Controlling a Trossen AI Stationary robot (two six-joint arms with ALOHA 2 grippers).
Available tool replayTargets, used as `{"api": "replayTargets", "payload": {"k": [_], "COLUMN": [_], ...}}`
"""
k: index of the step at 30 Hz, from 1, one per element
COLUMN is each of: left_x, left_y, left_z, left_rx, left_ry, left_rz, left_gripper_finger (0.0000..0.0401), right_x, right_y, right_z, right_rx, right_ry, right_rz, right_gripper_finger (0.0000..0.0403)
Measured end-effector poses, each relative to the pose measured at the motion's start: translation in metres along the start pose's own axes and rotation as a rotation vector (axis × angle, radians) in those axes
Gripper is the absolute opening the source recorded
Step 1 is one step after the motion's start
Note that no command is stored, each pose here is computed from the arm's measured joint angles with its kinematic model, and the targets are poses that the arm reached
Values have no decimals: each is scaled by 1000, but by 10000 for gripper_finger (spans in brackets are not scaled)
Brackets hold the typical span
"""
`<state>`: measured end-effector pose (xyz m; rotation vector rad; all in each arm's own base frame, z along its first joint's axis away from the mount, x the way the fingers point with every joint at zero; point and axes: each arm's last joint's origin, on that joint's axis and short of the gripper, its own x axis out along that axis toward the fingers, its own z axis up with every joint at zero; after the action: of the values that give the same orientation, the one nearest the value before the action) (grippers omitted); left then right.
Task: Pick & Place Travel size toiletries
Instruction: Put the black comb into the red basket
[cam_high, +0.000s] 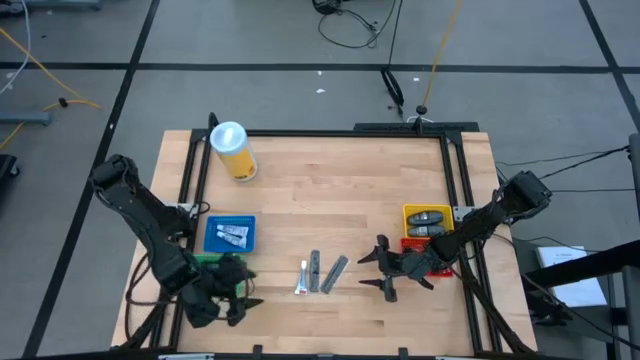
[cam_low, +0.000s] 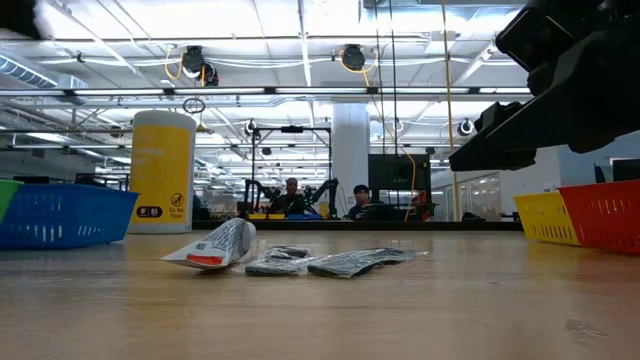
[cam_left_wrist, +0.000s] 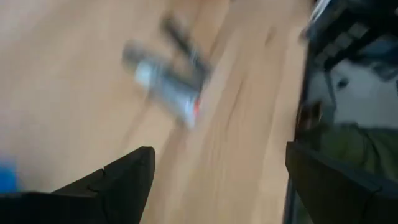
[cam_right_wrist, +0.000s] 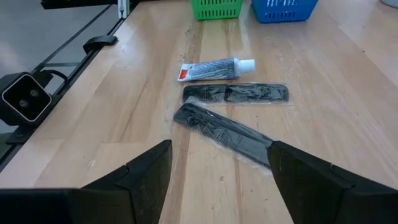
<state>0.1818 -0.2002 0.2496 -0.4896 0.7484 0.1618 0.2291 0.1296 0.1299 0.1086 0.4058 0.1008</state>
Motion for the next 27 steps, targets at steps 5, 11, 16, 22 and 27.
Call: {"api": "replayTargets", "payload": {"k": [5,11,16,22,27], "left_x": [27,84,138,167,177], "left_y": [-8,5,16,-2,-20], "left_z": [28,52,61,61,42], "left_rx": [183,205,260,420,499], "left_ry": [-264,-357,-350,-312,-301], "left_rz": [44,197,198,-204,-305], "left_gripper_finger": [353,353,353,353,353], "right_x": [0,6,29,47,52], "right_y": [0,4,14,4,-16], "right_z": [-1,-3,9,7,6], "right_rx": [14,7,28,-9,44], "right_ry": [3,37,54,175,230], "right_rz": [2,72,157,146,89], "right_gripper_finger": [256,256,256,256,256]}}
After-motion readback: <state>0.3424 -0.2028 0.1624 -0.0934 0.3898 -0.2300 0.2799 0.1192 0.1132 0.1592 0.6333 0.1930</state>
